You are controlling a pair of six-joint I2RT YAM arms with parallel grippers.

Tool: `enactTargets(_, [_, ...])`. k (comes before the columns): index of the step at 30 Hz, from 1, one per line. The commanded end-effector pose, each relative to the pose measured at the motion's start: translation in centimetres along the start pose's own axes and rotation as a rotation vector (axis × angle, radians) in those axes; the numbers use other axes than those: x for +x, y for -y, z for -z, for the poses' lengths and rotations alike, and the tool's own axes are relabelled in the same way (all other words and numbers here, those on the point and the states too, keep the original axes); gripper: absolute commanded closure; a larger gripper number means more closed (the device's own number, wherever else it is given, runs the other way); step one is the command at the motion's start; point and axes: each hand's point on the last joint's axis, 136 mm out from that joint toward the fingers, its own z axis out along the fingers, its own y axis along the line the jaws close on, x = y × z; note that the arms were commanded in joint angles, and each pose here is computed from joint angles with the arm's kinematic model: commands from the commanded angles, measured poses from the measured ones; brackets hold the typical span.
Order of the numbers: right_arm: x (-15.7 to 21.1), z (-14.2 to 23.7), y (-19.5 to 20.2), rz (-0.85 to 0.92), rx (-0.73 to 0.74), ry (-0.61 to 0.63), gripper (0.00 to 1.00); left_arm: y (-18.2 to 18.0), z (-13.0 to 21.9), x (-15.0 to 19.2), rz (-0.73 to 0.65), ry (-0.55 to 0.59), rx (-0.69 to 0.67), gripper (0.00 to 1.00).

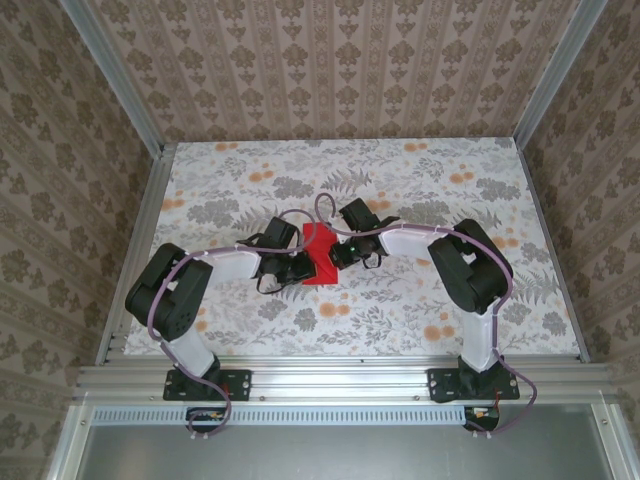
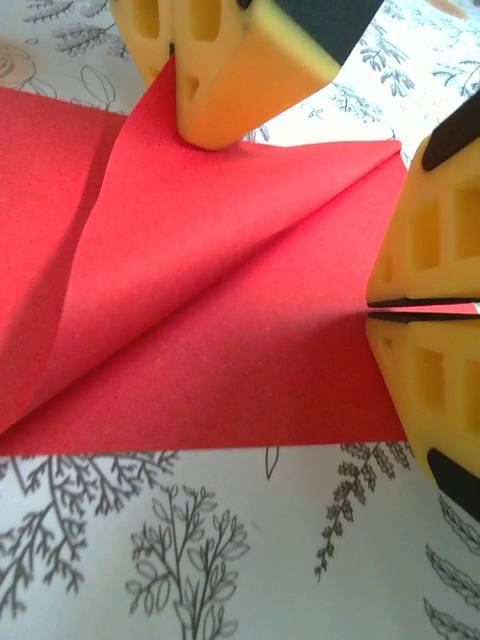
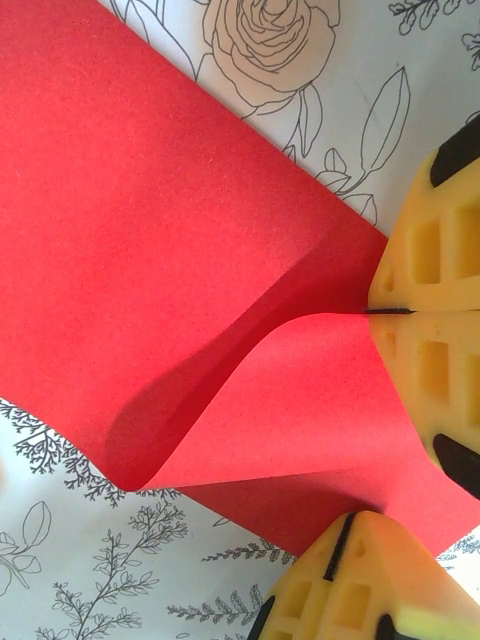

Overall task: Fold a paper plane with a square sheet of paper (pick it up from the middle)
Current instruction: Fold the triangle a second time at the center of the table.

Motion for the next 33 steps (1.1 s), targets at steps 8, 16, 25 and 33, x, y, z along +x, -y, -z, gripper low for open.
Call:
enactTargets(8, [1.0,-0.8,0.6,-0.043,0.013,-0.056,0.93,5.0,1.6,-2.9,0.047,0.110,0.214,0.82])
enactTargets(16, [1.1,-1.0,0.6,-0.047,0.009,-0.062,0.93,4.2,0.3,-3.9,0.073,0.135,0.175,0.87])
enactTargets(25, [1.3,-1.2,0.7,-0.053,0.013,-0.071,0.94,2.9,-0.8,-3.5,0.078,0.113,0.128,0.88])
enactTargets(33, [1.6,-1.4,1.0,-0.059,0.022,-0.087,0.94,2.0,-1.6,-3.2,0.084,0.101,0.098,0.88])
